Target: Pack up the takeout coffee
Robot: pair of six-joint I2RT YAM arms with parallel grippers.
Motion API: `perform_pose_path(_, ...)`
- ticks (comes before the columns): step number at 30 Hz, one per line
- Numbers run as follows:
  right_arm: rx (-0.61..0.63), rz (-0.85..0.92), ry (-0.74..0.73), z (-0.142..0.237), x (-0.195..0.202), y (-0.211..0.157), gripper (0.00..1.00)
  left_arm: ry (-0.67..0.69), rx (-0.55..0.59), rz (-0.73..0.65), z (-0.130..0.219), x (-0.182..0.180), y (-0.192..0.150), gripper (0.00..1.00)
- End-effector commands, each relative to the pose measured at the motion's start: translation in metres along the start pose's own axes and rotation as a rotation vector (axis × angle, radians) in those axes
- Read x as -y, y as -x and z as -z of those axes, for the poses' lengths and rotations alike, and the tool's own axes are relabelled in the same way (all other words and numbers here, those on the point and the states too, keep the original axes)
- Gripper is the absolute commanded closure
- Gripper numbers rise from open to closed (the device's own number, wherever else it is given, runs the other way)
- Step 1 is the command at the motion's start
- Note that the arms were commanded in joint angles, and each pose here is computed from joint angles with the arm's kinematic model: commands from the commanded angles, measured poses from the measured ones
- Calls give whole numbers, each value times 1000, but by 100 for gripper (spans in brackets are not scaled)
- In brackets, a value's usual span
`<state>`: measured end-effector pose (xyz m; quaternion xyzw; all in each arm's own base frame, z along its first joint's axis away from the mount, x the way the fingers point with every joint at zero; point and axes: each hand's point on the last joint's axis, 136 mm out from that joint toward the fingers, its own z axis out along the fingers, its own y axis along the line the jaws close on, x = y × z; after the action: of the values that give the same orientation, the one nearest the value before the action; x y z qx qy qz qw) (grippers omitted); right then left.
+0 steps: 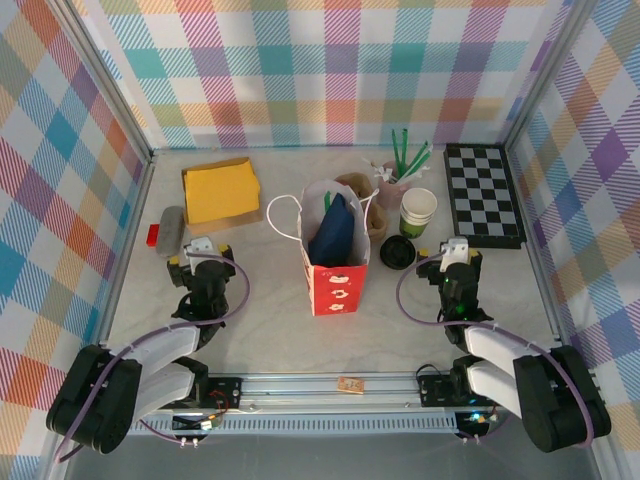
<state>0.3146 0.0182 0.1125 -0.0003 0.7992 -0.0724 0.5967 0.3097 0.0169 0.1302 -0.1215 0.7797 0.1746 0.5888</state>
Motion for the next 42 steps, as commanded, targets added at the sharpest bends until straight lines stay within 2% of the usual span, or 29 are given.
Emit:
perform_pose_path(1, 103, -23, 15, -1, -2, 28, 1, -11, 36, 36, -4, 0, 8, 0)
perform_pose_path(28, 146, -30, 49, -22, -9, 35, 1, -55, 121, 110, -17, 3, 13, 0)
perform_pose_path(42, 167, -37, 47, -36, -9, 24, 1, -56, 135, 166, -28, 0, 8, 0)
